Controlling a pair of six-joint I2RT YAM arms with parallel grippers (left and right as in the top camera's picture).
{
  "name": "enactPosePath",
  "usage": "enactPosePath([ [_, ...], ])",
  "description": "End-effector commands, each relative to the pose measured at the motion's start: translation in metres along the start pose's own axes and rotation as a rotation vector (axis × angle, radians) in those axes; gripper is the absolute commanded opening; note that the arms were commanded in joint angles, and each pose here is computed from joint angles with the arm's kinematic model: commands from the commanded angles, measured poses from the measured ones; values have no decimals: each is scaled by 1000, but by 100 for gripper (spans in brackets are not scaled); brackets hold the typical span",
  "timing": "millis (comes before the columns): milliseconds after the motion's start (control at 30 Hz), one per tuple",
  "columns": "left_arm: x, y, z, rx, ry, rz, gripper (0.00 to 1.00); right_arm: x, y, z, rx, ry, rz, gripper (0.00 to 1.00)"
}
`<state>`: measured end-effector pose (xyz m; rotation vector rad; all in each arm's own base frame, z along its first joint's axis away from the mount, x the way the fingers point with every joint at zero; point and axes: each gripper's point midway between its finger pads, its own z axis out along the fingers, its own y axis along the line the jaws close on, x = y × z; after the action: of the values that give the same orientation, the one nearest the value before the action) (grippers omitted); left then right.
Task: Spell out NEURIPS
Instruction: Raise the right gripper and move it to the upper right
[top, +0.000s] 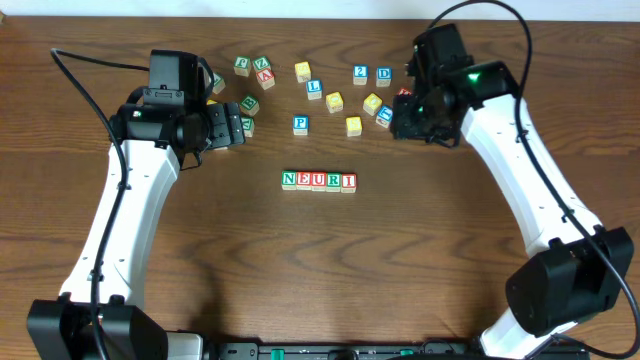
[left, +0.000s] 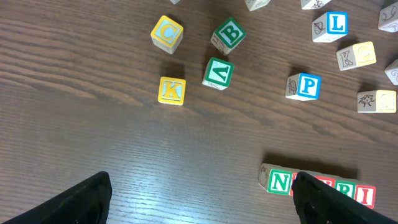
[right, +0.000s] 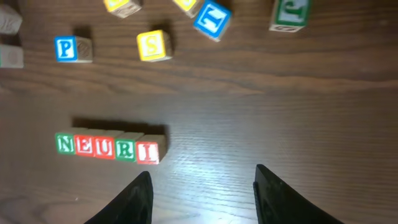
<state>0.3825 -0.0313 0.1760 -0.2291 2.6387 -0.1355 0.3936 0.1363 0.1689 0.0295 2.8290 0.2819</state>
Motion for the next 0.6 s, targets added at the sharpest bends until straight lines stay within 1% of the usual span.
enactPosePath([
  [0,-5,2,0,-6,-9,-9,91,-11,-9,-15,14,-50,4,48],
  [200,-5,2,0,-6,-9,-8,91,-15,-16,-14,55,-69,6,49],
  [567,-7,1,0,-4,-19,-8,91,-22,-19,-14,74,-98,2,51],
])
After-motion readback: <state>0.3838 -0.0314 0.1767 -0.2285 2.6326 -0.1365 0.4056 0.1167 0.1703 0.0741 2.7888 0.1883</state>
